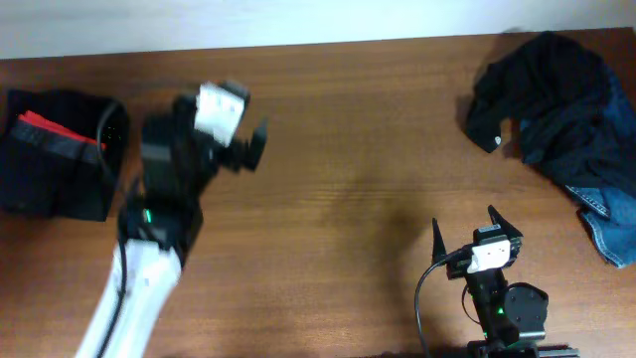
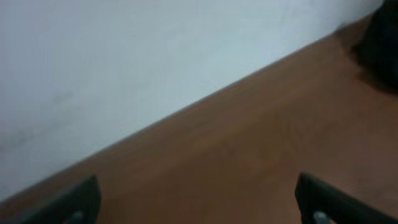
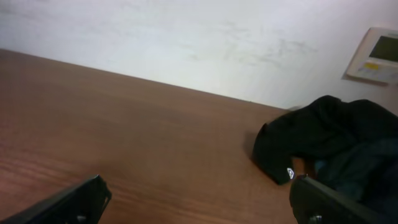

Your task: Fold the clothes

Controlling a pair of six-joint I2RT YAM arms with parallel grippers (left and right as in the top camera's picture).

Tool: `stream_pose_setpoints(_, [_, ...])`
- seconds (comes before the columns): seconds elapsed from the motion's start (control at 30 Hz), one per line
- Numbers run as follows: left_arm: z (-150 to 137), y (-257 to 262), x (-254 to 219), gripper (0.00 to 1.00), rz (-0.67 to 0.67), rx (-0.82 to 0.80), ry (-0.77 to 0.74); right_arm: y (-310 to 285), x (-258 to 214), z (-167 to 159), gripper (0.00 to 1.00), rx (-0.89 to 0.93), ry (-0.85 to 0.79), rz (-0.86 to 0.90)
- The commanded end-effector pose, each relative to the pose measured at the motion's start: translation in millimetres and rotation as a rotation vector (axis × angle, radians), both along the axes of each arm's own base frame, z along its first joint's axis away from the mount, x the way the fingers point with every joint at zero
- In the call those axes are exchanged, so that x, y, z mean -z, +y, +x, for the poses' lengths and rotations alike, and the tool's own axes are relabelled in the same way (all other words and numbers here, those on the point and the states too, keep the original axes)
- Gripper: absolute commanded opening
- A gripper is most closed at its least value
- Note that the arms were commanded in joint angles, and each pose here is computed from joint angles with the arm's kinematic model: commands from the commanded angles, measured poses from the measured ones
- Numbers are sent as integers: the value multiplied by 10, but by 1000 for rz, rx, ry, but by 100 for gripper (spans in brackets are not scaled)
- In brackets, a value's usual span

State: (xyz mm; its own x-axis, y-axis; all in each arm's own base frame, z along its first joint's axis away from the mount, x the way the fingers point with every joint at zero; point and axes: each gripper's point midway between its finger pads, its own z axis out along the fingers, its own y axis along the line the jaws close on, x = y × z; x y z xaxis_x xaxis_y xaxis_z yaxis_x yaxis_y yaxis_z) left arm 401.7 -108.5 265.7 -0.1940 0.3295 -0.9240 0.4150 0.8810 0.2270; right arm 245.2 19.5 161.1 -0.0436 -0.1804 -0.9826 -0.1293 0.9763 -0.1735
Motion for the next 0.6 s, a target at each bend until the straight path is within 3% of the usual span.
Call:
stream_pose_setpoints(0.0, [-398,160,189,99,-6,-20,-68,41,22,-4,99,-21,-1,1])
stream_pose_setpoints(0.23, [-987,491,565,99,-18,-91,-161,41,21,-4,99,-21,-1,1])
stream_pose_setpoints(0.57, [-1361,763,842,100,-103,-184,-248,40,22,-4,99,-20,-1,1])
